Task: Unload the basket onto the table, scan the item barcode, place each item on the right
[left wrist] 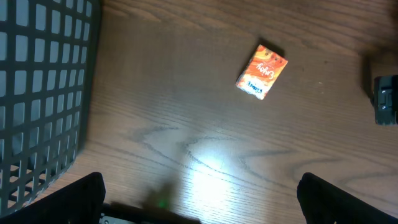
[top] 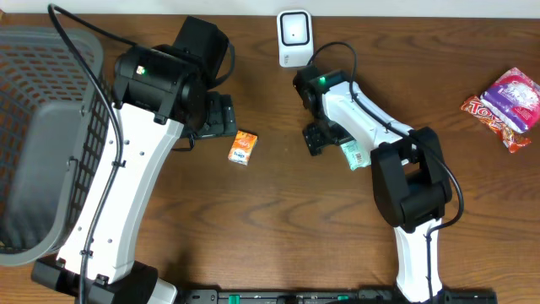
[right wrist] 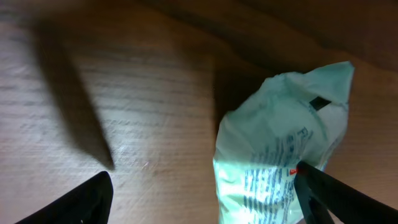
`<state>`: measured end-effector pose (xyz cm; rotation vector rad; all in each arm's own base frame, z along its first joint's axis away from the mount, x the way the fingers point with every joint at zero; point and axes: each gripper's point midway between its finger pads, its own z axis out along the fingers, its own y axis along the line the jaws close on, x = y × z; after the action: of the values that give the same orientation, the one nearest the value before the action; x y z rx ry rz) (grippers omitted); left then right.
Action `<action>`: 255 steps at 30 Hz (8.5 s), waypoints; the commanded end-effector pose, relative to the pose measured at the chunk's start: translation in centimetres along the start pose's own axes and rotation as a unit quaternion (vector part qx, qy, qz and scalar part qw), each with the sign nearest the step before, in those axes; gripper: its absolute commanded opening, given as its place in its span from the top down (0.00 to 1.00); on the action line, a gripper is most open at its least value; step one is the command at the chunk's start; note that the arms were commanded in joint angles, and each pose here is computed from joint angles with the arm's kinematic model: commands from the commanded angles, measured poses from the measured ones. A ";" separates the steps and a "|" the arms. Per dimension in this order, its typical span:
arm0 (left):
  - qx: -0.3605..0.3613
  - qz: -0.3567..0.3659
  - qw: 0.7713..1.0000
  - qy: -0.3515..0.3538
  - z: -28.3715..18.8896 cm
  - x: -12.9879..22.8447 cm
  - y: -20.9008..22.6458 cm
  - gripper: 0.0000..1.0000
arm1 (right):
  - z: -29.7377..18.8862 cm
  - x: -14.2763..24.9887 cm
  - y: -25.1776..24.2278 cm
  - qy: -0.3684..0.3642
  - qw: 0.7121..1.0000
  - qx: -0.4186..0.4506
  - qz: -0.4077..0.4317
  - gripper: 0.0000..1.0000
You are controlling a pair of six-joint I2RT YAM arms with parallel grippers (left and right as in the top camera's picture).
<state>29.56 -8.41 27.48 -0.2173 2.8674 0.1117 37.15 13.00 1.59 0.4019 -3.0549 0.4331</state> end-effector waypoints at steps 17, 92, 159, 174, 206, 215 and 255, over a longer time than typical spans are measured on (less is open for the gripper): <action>-0.011 0.000 1.000 0.017 -0.2 0.9 0.7 0.02 | 4.4 2.9 -1.9 0.048 0.998 -0.017 0.030 0.96; -0.011 0.000 1.000 0.017 -0.2 0.9 0.7 0.02 | 1.2 3.2 4.8 0.050 0.978 -0.165 0.119 0.97; -0.011 0.000 1.000 0.017 -0.2 0.9 0.7 0.02 | -12.1 -7.0 -34.4 -0.360 0.806 0.084 0.462 0.99; -0.011 0.000 1.000 0.017 -0.2 0.9 0.7 0.02 | 4.4 10.5 -45.3 -0.086 0.791 0.168 0.582 0.99; -0.011 0.000 1.000 0.017 -0.2 0.9 0.7 0.02 | -11.9 -1.7 -26.7 -0.263 0.786 -0.438 0.348 0.01; -0.011 0.000 1.000 0.017 -0.2 0.9 0.7 0.02 | -13.8 -5.6 -10.8 -0.186 0.839 -0.472 0.199 0.01; -0.011 0.000 1.000 0.017 -0.2 0.9 0.7 0.02 | -5.4 -3.4 21.9 0.050 0.886 -0.448 0.112 0.32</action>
<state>29.57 -8.41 27.48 -0.2173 2.8670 0.1115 35.78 35.05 2.15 0.0178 -2.8172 -0.9532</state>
